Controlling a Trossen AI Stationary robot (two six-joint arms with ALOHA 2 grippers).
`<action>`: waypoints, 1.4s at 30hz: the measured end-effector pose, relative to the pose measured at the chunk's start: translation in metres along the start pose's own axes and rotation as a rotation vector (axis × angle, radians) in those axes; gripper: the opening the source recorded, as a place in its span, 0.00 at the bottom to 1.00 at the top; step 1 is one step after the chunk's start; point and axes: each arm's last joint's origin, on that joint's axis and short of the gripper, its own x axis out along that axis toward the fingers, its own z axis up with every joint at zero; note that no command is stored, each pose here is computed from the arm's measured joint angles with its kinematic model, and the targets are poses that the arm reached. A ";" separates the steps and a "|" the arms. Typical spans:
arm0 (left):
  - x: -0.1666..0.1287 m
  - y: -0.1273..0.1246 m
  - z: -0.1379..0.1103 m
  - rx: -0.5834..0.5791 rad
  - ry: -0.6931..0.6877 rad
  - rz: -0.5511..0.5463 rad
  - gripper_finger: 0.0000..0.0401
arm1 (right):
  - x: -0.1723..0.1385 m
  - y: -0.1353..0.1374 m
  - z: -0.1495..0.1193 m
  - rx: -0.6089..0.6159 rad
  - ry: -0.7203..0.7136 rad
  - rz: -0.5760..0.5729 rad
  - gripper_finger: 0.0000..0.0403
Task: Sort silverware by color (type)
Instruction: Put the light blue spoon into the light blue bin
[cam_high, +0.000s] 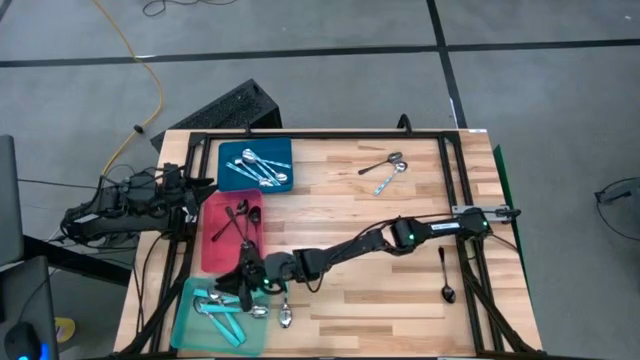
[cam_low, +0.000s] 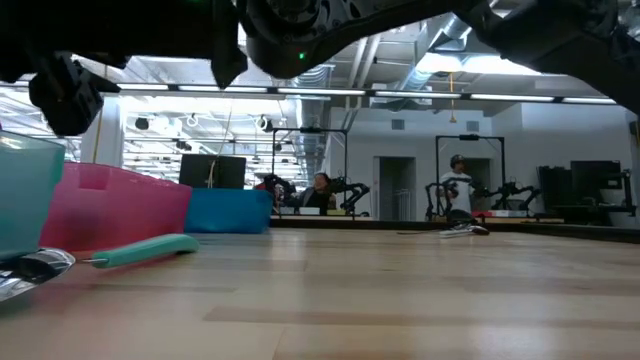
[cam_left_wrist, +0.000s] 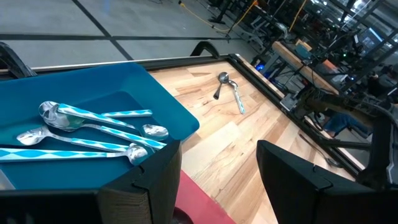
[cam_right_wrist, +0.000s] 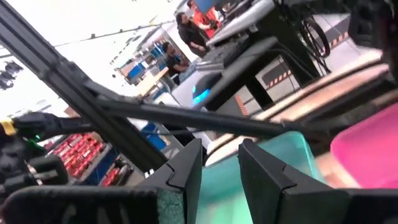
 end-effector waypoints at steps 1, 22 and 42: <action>0.000 0.000 0.000 0.000 0.000 0.000 0.49 | 0.000 0.002 0.004 -0.001 -0.003 0.000 0.32; 0.000 0.000 0.000 0.000 0.000 0.000 0.49 | -0.068 0.079 0.125 -0.068 0.290 -0.428 0.32; 0.000 0.000 0.000 0.002 0.004 0.004 0.49 | -0.101 0.116 0.028 -0.273 0.564 -0.644 0.30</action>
